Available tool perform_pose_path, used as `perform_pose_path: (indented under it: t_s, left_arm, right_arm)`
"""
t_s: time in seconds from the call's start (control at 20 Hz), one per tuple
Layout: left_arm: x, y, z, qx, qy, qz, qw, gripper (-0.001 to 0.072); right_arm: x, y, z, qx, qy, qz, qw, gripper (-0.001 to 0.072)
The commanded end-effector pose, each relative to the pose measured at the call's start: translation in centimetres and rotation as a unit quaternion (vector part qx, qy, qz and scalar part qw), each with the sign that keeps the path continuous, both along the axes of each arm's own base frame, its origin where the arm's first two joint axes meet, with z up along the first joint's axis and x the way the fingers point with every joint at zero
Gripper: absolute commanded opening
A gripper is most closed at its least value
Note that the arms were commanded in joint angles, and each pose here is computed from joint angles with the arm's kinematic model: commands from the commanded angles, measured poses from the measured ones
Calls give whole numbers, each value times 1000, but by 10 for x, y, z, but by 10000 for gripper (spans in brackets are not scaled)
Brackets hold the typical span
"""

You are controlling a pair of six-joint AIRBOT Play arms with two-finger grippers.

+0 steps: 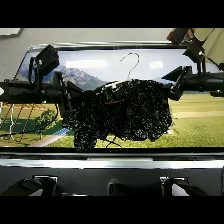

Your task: Fold the clothes and pants, and hang the long-sleeved shirts on hangers.

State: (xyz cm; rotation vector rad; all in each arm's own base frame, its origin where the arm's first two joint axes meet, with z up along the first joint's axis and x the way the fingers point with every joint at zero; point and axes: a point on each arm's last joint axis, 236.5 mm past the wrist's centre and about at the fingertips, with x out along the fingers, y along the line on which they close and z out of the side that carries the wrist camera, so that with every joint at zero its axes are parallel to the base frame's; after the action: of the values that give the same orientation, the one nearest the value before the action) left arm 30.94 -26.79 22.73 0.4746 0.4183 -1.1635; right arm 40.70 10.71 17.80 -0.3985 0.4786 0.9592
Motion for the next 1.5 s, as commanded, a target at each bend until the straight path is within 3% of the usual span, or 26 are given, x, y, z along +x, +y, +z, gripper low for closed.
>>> perform_pose_path:
  t_s: [0.0,0.05,0.2,0.4,0.45,0.55,0.65,0.7,0.95,1.15,1.3,1.45]
  left_arm:
    - [0,0,0,1,1,-1,1000,24]
    - [0,0,0,1,1,-1,1000,24]
    - [0,0,0,1,1,-1,1000,25]
    - [1,0,-1,0,0,1,1000,48]
    - [1,0,0,0,0,1,1000,137]
    - [8,1,3,-10,-1,20,1000,408]
    - [34,10,12,-38,4,97,995,570]
    - [46,16,17,-54,7,136,989,617]
    - [82,34,43,-141,20,245,959,616]
    - [106,55,71,-247,54,326,911,616]
    - [113,67,73,-288,95,360,882,614]
    - [112,64,73,-293,102,359,880,613]
  right_arm:
    - [-3,23,-17,3,20,42,999,488]
    - [-4,27,-23,-10,18,53,998,428]
    - [-9,25,-28,-35,17,65,997,29]
    - [-24,7,-19,-99,0,57,993,29]
    - [-29,1,-12,-106,3,36,994,28]
    - [-40,-14,3,-127,6,-14,992,27]
    - [-54,-28,22,-147,-9,-55,988,27]
    - [-61,-33,34,-148,-16,-82,986,27]
    - [-92,-77,84,-174,-70,-215,958,27]
    - [-117,-120,121,-189,-118,-325,919,28]
    - [-138,-146,139,-140,-117,-426,886,28]
    - [-163,-190,151,-83,-101,-560,818,27]
